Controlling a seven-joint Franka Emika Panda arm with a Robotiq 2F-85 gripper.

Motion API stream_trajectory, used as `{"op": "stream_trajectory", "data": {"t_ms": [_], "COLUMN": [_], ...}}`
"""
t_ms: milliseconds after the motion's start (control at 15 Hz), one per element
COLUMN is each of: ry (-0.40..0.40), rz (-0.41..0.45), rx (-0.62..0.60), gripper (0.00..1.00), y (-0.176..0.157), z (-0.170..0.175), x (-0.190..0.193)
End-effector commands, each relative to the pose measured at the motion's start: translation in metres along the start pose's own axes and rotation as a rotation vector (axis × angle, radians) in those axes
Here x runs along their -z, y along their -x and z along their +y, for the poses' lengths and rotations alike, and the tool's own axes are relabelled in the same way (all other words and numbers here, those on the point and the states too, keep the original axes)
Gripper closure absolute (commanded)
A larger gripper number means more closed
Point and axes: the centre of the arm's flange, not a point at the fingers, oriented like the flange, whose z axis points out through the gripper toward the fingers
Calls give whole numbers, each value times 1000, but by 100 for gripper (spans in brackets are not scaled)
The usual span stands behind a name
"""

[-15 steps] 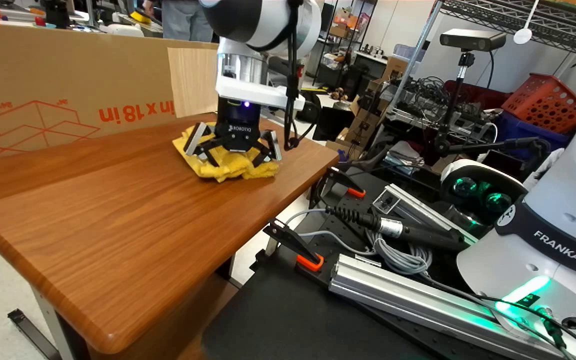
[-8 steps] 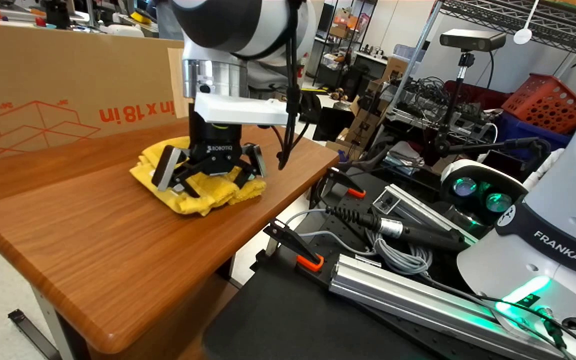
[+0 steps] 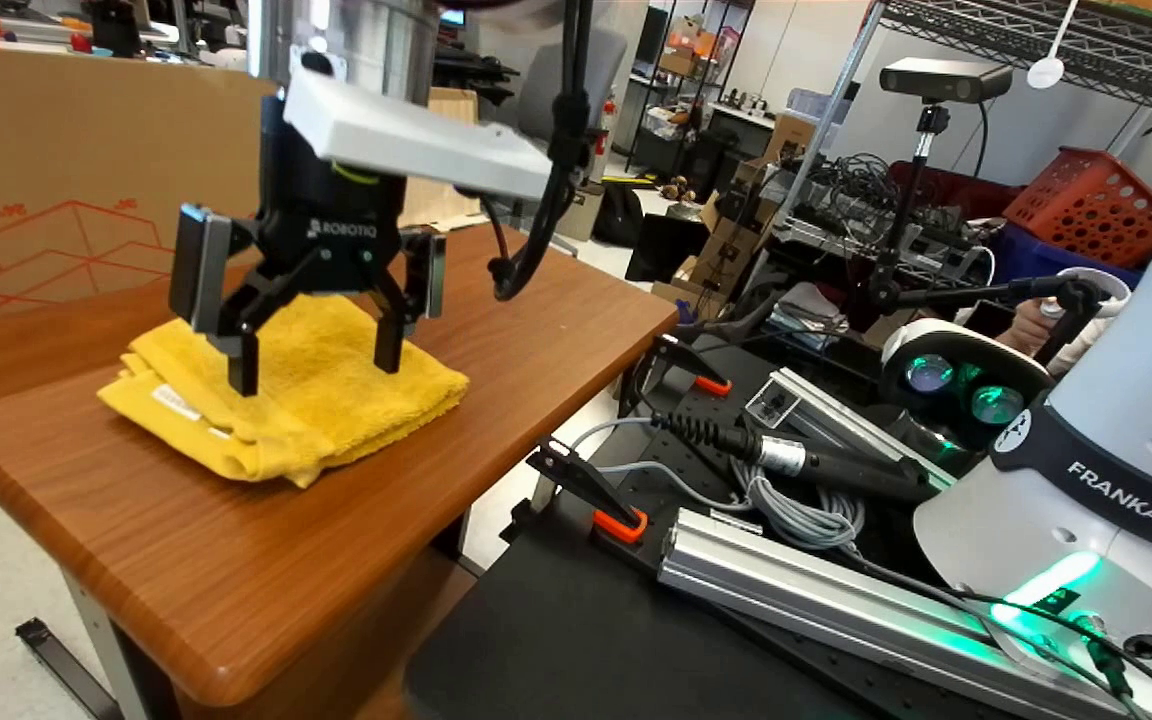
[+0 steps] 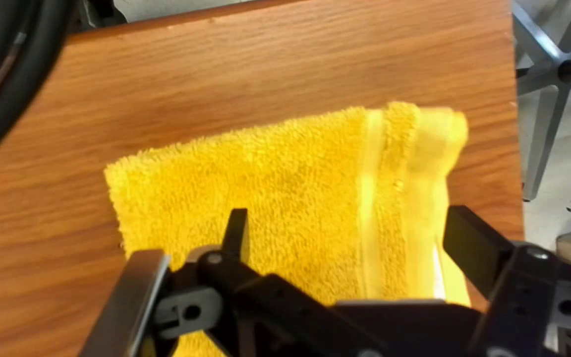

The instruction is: Use the towel to wipe the desk

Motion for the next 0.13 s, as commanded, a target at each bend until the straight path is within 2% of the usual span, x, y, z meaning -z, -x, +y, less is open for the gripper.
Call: {"op": "stream_trajectory", "data": {"t_ms": [0,67], "ry": [-6,-10], "rz": [18,30], "rx": [4,7], "gripper": [0,0], "y": [2,5], "z": [-1,-1], "x": [14,24]}}
